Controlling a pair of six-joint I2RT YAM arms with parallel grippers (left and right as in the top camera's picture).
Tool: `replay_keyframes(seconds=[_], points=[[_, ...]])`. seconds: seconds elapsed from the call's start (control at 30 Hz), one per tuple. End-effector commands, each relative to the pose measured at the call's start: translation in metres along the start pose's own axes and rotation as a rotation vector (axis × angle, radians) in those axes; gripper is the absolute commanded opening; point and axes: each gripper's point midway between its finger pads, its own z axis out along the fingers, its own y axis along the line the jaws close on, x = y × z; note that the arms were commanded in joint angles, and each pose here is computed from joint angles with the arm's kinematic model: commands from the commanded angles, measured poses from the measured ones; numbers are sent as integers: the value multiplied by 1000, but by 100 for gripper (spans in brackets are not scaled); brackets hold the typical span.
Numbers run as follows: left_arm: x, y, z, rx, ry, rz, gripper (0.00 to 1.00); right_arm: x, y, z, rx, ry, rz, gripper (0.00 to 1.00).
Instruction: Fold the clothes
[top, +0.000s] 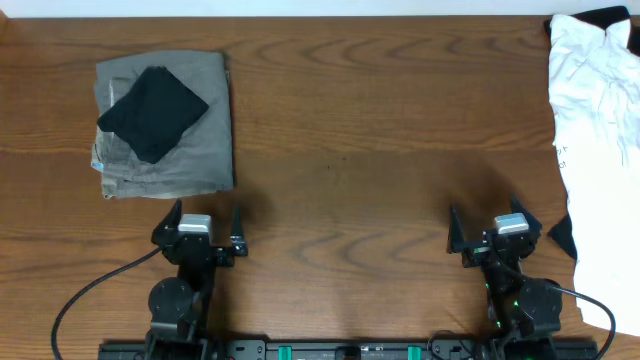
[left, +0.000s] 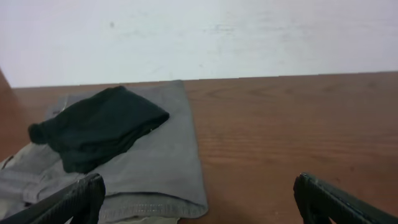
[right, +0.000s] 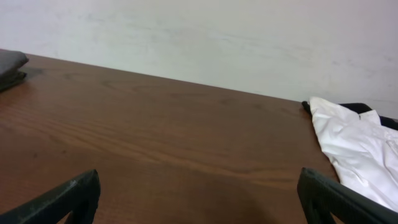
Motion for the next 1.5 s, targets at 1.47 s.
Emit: replay_keyframes(seconds=[1.47], points=[[17, 5, 2, -20, 45, 39, 98, 1, -6, 0, 26, 4, -8, 99]])
